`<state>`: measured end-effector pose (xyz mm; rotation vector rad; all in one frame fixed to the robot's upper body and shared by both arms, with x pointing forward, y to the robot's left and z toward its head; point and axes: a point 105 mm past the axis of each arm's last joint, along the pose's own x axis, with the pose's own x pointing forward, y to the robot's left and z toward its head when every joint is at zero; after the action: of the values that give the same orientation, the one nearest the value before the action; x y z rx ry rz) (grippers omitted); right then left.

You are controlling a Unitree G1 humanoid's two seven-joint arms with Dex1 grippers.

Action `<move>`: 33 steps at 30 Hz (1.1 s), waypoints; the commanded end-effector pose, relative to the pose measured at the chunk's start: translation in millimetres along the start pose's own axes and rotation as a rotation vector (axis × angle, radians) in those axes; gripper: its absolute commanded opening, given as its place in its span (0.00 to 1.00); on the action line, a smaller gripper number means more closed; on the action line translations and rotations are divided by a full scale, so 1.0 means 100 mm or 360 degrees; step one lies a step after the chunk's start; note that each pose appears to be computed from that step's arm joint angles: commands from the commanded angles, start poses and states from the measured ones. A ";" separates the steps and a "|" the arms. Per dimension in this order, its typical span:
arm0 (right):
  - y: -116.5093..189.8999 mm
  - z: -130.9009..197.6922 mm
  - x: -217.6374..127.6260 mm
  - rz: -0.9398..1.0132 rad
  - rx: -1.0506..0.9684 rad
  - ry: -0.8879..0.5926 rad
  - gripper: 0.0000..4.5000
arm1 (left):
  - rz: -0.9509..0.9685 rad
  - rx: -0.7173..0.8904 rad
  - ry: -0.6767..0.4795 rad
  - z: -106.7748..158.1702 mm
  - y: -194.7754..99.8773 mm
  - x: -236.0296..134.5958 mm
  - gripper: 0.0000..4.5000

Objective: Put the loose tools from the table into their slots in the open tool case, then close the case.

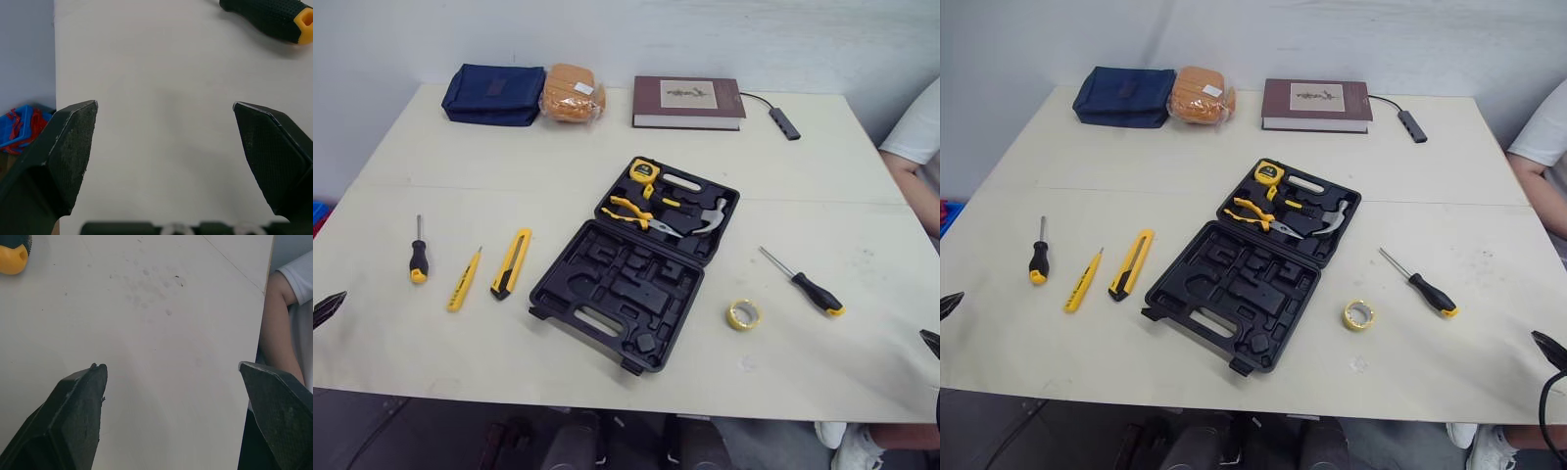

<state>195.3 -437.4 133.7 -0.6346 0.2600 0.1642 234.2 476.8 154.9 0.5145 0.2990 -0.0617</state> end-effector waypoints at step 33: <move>0.90 1.02 0.46 0.0499 0.0164 -0.0558 1.00 | -0.0803 0.0074 -0.0605 1.30 -1.00 0.70 0.99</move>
<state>237.0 -317.5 139.4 -0.4626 0.0709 0.5176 318.1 336.0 183.9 0.4197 0.0769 -0.6296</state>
